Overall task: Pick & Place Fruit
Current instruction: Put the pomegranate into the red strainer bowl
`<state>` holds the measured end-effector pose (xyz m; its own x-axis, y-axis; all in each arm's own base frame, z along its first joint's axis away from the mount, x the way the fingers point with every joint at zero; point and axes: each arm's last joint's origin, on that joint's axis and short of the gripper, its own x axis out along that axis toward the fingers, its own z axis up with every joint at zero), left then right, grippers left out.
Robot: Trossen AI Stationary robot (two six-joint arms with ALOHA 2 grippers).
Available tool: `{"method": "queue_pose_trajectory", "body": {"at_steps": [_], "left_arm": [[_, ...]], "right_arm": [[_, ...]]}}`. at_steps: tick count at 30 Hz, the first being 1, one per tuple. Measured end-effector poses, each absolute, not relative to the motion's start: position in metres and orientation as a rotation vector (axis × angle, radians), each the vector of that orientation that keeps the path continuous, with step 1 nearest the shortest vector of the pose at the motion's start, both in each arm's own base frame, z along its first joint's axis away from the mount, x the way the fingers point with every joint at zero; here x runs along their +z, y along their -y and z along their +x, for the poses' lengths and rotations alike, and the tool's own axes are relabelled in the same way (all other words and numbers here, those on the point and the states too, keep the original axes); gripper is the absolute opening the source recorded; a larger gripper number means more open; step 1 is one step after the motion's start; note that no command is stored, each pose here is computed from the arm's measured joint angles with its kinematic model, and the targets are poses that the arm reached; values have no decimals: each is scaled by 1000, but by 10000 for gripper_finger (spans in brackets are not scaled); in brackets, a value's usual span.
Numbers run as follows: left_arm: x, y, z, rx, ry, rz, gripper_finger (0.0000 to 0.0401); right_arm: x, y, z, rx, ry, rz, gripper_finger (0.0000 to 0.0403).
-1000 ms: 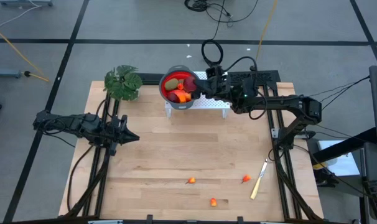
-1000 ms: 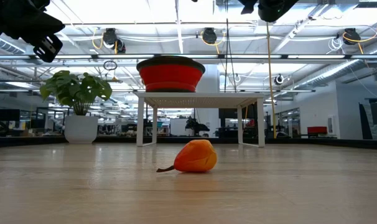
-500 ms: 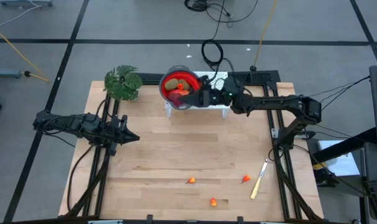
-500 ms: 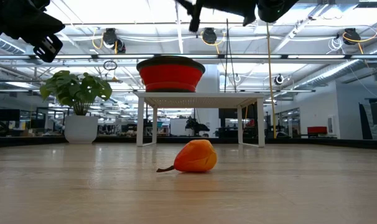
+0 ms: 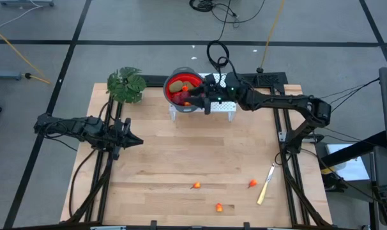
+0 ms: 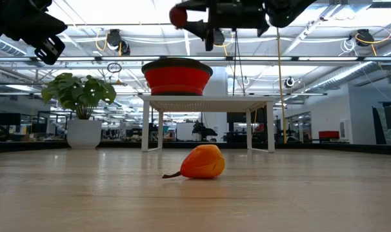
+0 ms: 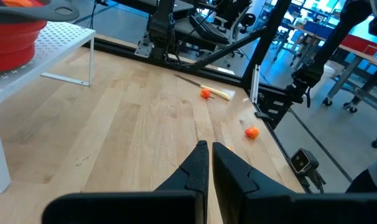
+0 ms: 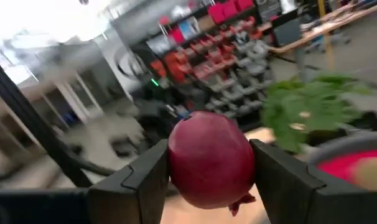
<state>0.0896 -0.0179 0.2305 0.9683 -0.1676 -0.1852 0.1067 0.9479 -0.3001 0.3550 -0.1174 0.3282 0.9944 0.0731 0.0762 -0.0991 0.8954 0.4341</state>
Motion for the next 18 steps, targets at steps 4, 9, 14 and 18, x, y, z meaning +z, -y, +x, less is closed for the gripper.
{"method": "queue_pose_trajectory", "body": {"at_steps": [4,9,14,18], "left_arm": [[230,18,90,-140,-211,-293,19],[230,17,90,-117,-207,-292,19],[230,17,90,-97,-203,-290,19],[230,17,90,-97,-203,-288,19]], "right_arm": [[327,124,345,36,-23,268,201],[330,133,328,-80,-120,239,201],[332,140,314,-125,-179,267,201],[335,144,309,-139,-173,271,201]]}}
